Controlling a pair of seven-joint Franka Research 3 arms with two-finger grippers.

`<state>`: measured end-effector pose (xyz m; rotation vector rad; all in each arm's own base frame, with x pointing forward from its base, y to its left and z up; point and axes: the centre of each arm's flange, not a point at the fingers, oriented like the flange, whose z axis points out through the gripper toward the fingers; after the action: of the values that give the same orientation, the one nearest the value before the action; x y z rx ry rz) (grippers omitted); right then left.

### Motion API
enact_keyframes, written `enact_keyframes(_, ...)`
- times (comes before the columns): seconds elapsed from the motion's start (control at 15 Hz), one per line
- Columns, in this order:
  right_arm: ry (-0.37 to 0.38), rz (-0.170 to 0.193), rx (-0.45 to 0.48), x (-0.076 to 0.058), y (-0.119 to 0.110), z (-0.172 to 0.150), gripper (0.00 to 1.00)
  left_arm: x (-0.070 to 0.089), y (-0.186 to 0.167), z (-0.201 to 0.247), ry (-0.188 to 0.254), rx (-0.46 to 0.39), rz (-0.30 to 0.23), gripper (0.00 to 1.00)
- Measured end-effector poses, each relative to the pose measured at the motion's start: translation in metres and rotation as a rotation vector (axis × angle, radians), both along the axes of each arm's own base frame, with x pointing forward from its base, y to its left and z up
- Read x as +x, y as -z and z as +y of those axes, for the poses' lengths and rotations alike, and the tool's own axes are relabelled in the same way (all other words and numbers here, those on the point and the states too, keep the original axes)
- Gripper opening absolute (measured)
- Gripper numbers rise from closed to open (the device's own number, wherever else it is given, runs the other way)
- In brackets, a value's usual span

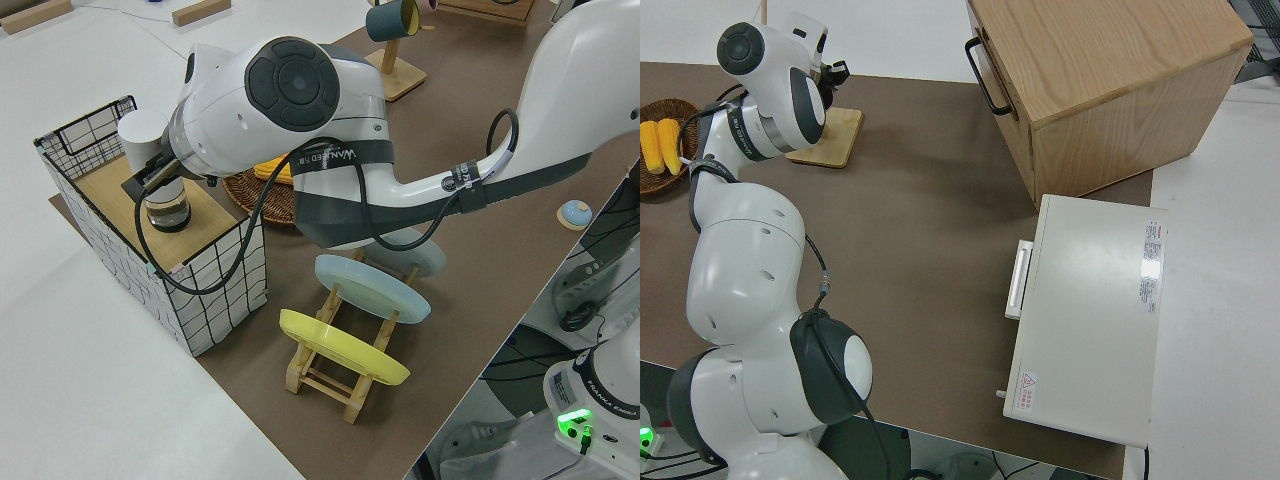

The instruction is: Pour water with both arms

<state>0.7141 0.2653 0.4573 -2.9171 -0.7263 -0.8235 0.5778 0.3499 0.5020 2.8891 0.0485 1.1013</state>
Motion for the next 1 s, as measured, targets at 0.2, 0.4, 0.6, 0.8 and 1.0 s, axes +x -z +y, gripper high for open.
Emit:
enact_keyframes(0.2,-0.012,0.004,-0.021,0.002,-0.002,-0.006,0.05,-0.003,0.004,0.007,0.005,0.008,-0.002,1.00)
enact_keyframes(0.4,-0.012,0.011,-0.034,0.003,-0.007,-0.015,0.05,-0.003,0.007,0.008,0.024,0.013,-0.018,1.00)
enact_keyframes(0.6,-0.015,0.007,-0.044,0.005,-0.014,-0.024,0.05,-0.005,0.014,0.014,0.034,0.020,-0.025,1.00)
enact_keyframes(0.8,-0.011,0.004,-0.048,0.006,-0.021,-0.033,0.05,-0.004,0.020,0.016,0.038,0.021,-0.019,0.99)
enact_keyframes(1.0,-0.024,-0.002,-0.067,0.009,-0.028,-0.048,0.05,-0.003,0.024,0.016,0.041,0.021,-0.014,0.99)
